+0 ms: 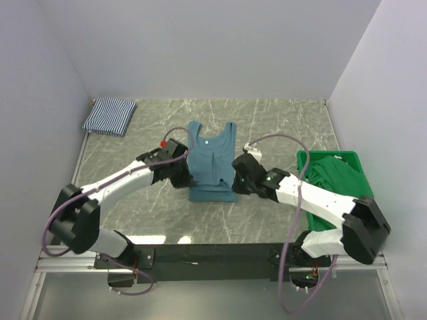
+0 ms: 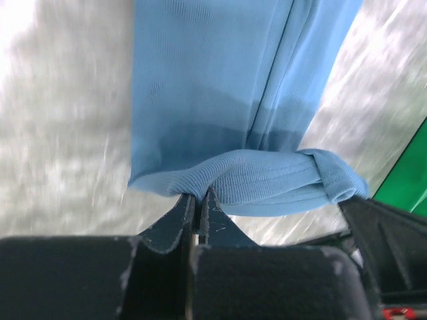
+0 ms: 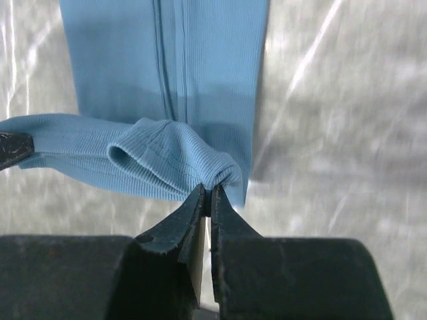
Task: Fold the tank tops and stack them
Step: Fold the tank top
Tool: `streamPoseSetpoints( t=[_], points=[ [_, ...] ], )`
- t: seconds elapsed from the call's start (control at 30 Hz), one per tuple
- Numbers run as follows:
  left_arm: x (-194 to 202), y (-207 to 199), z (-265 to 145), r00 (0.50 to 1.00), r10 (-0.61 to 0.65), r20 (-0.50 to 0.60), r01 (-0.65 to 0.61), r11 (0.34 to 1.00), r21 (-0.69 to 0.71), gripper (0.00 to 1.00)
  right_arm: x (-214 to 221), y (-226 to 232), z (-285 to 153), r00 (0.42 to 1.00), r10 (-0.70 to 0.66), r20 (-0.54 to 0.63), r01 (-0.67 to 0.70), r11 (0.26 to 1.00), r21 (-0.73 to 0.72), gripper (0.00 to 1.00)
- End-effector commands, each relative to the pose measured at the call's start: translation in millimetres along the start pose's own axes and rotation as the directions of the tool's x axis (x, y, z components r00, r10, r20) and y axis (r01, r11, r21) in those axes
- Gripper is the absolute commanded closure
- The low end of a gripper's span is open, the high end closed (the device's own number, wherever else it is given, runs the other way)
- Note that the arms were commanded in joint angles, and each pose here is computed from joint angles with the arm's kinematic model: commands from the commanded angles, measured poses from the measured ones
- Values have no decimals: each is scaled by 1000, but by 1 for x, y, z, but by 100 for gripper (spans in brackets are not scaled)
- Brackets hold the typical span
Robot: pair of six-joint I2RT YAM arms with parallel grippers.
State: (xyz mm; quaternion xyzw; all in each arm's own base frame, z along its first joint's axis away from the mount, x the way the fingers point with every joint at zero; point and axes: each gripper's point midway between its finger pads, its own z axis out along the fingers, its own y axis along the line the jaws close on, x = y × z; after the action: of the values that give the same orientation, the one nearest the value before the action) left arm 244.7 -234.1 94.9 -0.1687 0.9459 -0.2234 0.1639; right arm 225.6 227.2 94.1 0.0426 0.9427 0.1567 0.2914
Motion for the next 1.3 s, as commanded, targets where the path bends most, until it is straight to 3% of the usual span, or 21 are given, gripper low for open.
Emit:
streamPoseSetpoints(
  t=[0.0,0.27,0.37,0.43,0.5,0.57,0.67,0.8,0.97,1.27],
  points=[
    [-40,-20,3,998,32,63,-35,999,36,99,-56,19,8,994,-27,107,31,999,-36,98],
    [-105,-26,48,997,-38,70,36,999,31,99,-127,35,58,993,-38,112,43,998,-40,99],
    [-135,-28,68,996,-36,82,35,999,19,97,-148,29,83,996,-28,83,29,999,-16,94],
    [-159,-34,75,995,-44,91,40,998,45,90,-150,22,101,998,-30,51,29,1000,6,83],
    [-171,-35,87,995,-42,85,39,998,42,71,-162,16,110,999,-24,49,23,999,29,67],
    [-183,-32,84,993,-55,108,51,998,39,50,-172,14,109,998,-18,60,16,999,29,59],
    [-197,-38,63,986,-62,157,50,996,76,39,-179,9,101,996,-28,88,23,998,50,54],
    [-188,-37,47,982,-72,176,57,994,91,38,-181,9,80,992,-16,128,12,999,35,54],
    [-148,-40,41,987,-76,144,64,994,89,54,-140,16,77,996,-28,86,25,999,39,56],
    [-60,1,50,996,-64,64,62,998,33,52,-60,-4,80,1000,-13,10,12,997,75,58]
  ],
)
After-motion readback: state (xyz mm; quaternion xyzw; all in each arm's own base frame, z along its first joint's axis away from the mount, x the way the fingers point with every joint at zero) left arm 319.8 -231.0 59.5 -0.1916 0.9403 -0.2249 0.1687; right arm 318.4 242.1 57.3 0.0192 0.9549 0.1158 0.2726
